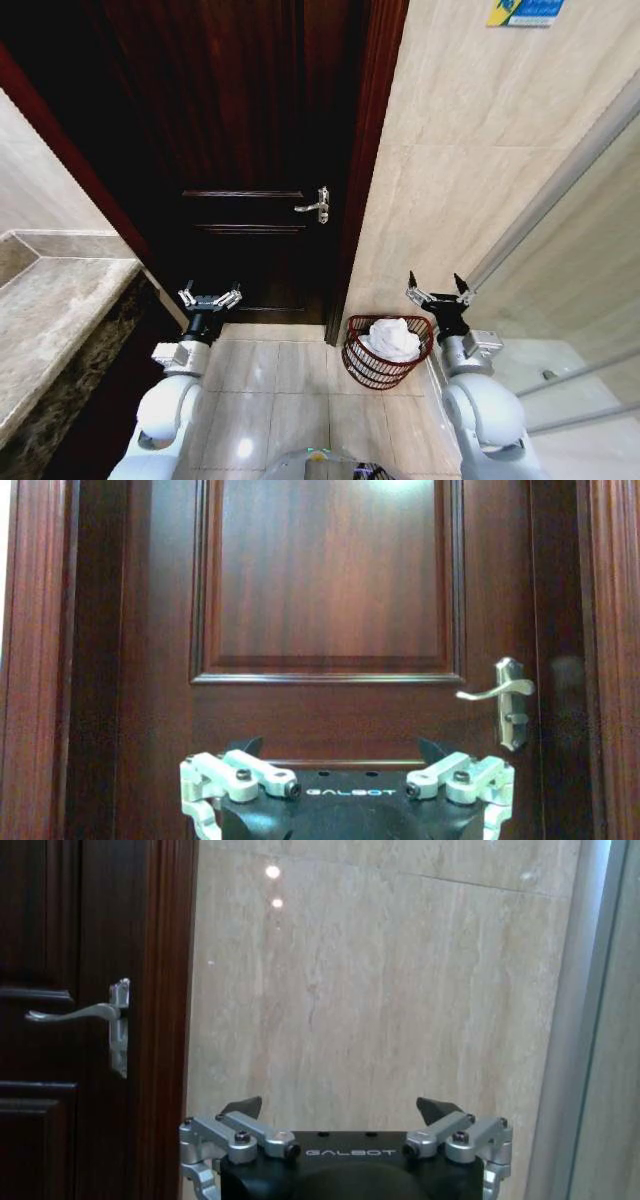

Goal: Discard the used towel into the hamper.

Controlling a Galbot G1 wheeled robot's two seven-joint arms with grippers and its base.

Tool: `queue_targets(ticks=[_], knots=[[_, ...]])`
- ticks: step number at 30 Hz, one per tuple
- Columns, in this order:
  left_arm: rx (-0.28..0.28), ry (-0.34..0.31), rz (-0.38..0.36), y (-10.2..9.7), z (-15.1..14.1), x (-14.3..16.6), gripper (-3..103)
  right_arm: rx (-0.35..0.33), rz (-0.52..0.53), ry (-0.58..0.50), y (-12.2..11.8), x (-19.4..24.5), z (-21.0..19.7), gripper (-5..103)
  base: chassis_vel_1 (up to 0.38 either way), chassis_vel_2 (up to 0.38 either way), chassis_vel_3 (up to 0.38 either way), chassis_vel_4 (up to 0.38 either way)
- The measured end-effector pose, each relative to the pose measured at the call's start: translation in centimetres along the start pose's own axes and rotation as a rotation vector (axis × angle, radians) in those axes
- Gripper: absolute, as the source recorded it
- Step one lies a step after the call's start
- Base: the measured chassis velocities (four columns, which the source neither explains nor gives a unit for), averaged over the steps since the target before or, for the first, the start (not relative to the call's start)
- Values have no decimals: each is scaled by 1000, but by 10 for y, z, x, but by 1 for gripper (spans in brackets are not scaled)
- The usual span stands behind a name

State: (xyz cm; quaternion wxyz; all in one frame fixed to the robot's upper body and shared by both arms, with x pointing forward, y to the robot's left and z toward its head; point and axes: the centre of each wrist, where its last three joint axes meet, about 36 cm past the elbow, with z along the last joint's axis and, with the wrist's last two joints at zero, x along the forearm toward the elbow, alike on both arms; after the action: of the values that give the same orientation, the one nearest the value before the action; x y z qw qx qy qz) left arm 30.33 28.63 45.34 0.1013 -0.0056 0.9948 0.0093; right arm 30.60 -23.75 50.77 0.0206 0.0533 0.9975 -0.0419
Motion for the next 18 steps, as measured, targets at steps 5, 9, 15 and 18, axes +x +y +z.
queue_targets(ticks=[5,9,15,18], knots=[[1,0,1,1,1,-1,100,0,2,-1,0,0,-1,100,0,0,0,0],[1,2,0,2,3,-1,100,-1,3,-1,0,0,-2,100,0,0,0,0],[2,6,1,2,5,-1,100,-4,6,0,1,0,-2,100,0,0,0,0],[1,6,3,2,5,-1,100,-5,7,3,2,1,-1,100,0,0,0,0]])
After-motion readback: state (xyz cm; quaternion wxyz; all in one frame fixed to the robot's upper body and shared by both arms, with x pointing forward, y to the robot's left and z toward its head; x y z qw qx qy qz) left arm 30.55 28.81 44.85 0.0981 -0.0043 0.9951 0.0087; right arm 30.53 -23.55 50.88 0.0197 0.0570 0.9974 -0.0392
